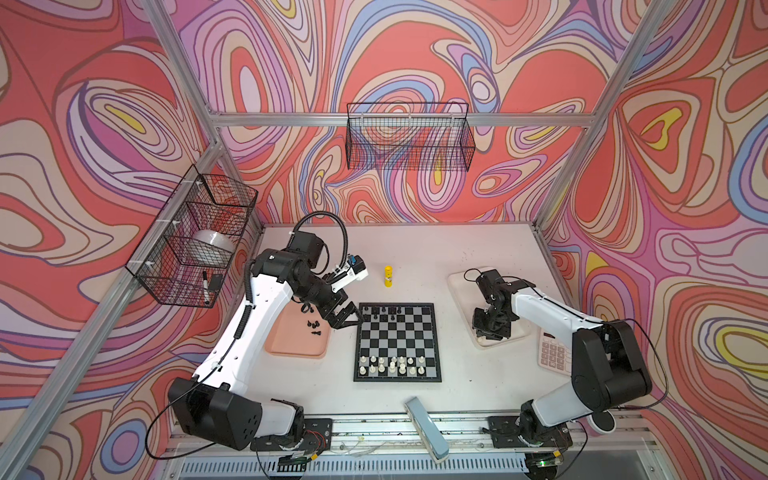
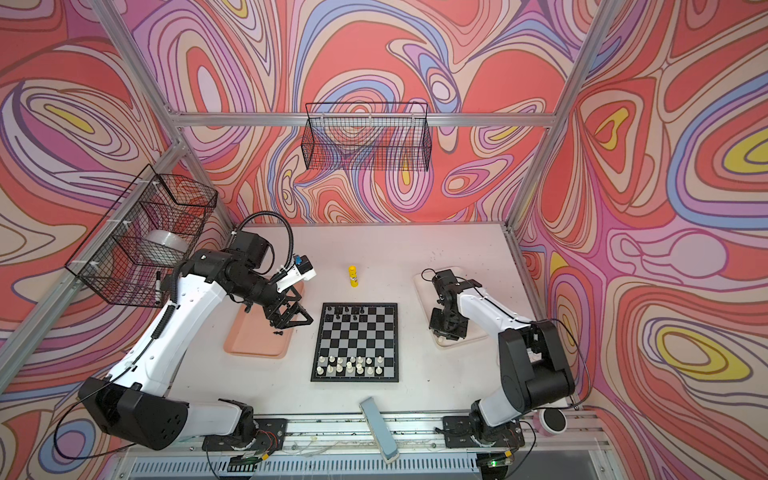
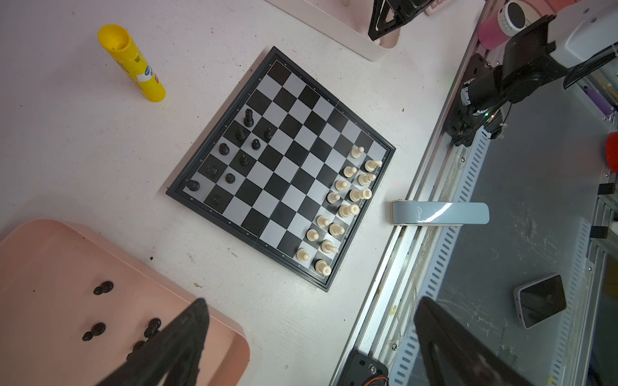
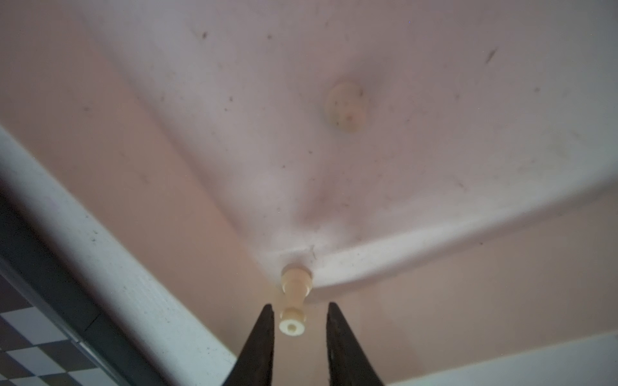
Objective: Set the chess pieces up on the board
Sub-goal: 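Lower the right gripper into the white tray and grasp a cream pawn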
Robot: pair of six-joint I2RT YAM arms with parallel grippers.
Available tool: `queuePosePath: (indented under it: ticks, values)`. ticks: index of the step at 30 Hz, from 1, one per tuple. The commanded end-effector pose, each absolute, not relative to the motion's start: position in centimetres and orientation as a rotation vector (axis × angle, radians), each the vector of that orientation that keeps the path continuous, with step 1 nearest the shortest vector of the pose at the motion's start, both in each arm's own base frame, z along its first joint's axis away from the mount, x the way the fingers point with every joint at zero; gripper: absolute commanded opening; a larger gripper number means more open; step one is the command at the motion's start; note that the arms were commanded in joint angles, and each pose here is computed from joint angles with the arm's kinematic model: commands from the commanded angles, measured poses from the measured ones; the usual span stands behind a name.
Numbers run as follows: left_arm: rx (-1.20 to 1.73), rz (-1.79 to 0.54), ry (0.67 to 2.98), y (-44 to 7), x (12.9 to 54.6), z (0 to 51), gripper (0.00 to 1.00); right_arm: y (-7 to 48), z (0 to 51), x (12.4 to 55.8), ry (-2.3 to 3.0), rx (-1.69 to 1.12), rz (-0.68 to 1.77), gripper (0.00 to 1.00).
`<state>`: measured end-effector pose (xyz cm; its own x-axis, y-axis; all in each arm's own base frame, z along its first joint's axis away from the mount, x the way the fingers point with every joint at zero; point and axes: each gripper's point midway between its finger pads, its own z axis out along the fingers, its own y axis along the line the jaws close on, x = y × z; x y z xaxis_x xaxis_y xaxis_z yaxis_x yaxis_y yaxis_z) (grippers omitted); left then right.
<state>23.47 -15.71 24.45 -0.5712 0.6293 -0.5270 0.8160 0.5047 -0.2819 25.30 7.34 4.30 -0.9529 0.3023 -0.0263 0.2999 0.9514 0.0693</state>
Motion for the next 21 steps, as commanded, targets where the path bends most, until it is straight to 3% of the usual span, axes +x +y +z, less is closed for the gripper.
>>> queuePosePath:
  ticks: [1, 21]
  values:
    - [1.21, -0.74, 2.393, -15.7, 23.1, 24.6, 0.97, 7.2, 3.3, 24.7, 3.09, 0.479, 0.063, 0.28]
    - [1.206, -0.73, 2.394, -15.5, 23.1, 24.7, 0.97, 6.6, 1.9, 24.4, 3.1, 0.473, 0.012, 0.2]
